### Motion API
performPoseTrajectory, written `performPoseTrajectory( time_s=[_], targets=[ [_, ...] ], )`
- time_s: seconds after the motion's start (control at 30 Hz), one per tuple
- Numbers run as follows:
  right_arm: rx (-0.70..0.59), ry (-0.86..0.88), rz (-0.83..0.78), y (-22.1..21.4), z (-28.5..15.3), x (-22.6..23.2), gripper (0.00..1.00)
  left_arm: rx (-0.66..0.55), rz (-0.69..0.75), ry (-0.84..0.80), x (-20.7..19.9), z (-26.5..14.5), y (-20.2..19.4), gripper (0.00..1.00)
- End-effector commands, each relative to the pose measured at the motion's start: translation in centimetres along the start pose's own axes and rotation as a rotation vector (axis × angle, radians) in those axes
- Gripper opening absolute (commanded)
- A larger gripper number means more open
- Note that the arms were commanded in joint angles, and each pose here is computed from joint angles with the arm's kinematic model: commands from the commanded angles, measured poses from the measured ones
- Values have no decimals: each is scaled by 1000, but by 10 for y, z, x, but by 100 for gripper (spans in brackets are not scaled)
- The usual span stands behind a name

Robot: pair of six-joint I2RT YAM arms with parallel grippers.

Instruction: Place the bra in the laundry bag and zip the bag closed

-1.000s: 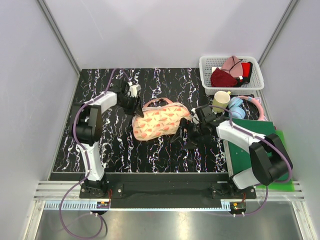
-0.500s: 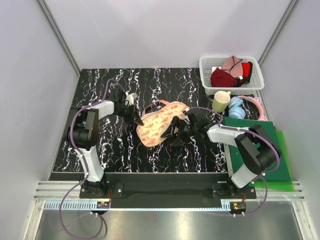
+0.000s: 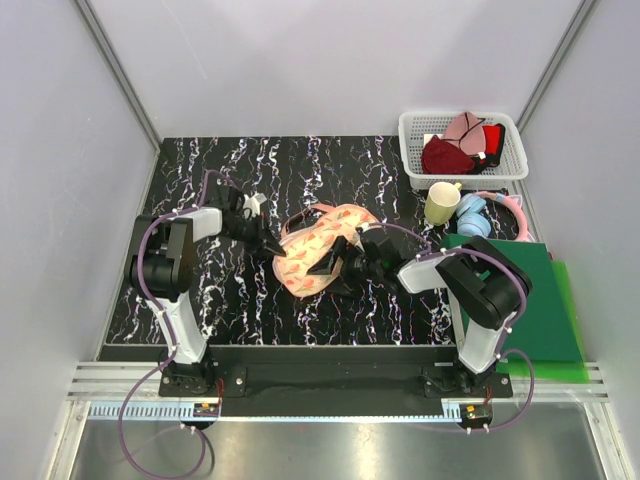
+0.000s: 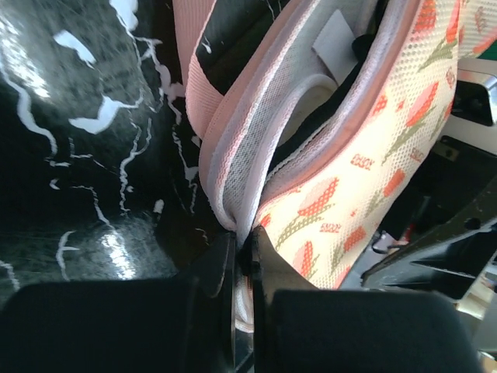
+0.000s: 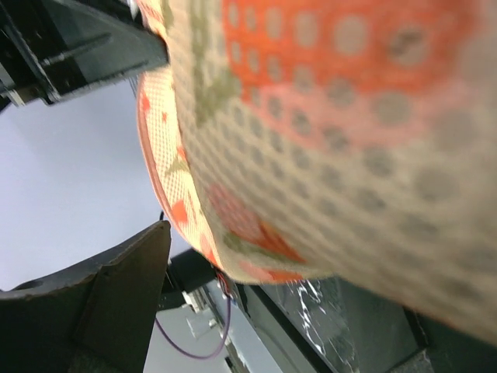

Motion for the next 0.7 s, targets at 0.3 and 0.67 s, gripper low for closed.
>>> performPoseTrajectory(
  time_s=[0.3,0.67],
  targets=[
    [-126,14,142,11,27,21,56,-49,12,-80,-23,-12,8,25],
    [-148,-127,290,14,23,33,30,-437,184,293,-58,-80,3,76]
  ],
)
Point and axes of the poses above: each gripper's point midway between its finger pads, its own z axis out along the fingers, its own x axis along the line the jaws close on, y = z × x, the point moved 9 cm from there along -z, back along the fingers, and after that the axes turned 6 degrees about z, right-handed, at the moved point
